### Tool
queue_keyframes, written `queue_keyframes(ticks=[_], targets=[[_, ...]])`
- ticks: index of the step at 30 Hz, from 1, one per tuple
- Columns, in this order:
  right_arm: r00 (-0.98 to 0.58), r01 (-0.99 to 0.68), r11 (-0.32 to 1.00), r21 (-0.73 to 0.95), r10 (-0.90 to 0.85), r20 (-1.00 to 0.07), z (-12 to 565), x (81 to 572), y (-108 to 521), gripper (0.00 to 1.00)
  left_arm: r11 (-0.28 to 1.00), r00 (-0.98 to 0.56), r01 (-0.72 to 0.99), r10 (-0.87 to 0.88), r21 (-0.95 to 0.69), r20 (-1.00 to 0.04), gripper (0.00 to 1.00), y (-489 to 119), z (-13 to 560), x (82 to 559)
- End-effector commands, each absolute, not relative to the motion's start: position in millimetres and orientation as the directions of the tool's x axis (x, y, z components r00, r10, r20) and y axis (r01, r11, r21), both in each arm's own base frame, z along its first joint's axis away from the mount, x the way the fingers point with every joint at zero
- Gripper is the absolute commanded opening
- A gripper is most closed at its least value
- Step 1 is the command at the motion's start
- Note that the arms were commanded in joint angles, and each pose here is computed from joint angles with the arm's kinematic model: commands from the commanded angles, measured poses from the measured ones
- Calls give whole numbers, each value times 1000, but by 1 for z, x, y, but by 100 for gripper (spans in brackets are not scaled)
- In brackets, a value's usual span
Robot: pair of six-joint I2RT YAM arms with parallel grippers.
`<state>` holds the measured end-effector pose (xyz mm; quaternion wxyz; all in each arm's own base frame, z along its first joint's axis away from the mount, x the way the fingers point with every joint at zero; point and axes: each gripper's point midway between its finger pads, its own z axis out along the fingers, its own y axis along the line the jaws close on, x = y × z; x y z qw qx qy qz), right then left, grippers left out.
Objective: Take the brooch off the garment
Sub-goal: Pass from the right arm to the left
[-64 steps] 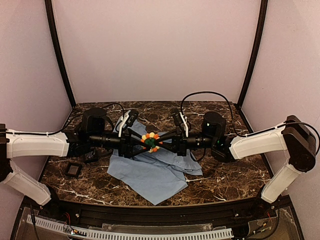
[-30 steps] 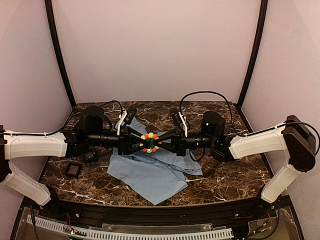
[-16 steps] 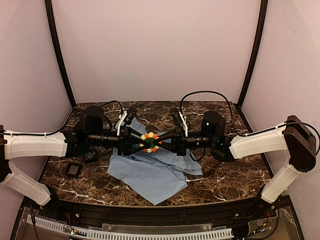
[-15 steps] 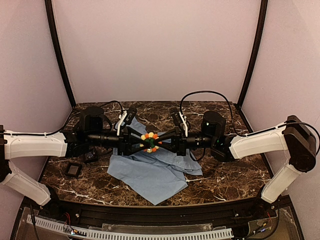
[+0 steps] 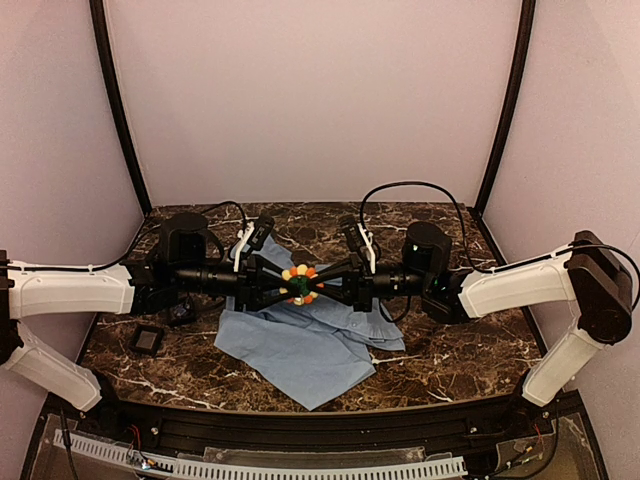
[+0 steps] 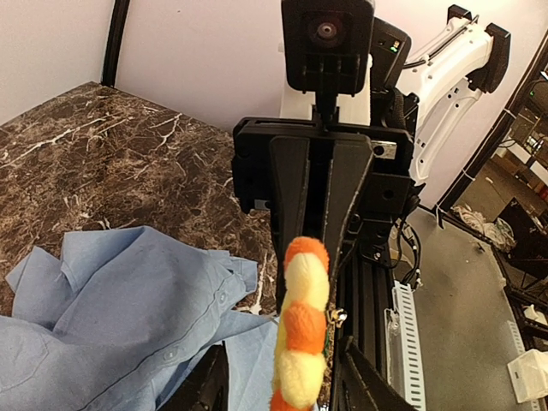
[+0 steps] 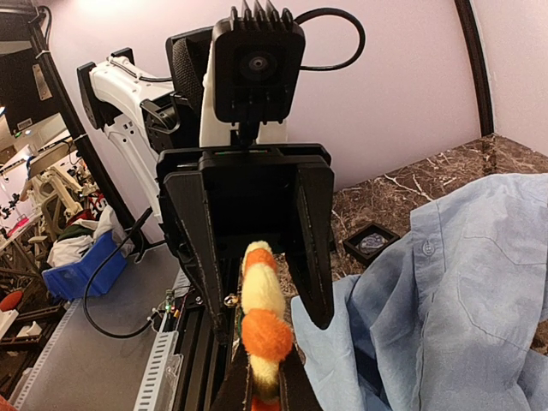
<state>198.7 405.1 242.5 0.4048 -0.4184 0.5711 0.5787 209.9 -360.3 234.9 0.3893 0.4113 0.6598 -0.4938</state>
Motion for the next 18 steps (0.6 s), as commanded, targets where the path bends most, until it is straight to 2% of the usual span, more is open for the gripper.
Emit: queue_keyframes(ticks=[1,11,18], targets=[[-301,-953,-34,301,4,-953,251,193,404,0,165,-349,932,166,-323,-922,42,-360,234,207],[-299,-954,-29,299,7,-954,252,193,403,0,157,-348,933,171,-323,-922,38,-361,233,205],[-300,-954,-26,300,6,-954,252,193,403,0,154,-344,935,174,-319,-923,28,-361,233,205]])
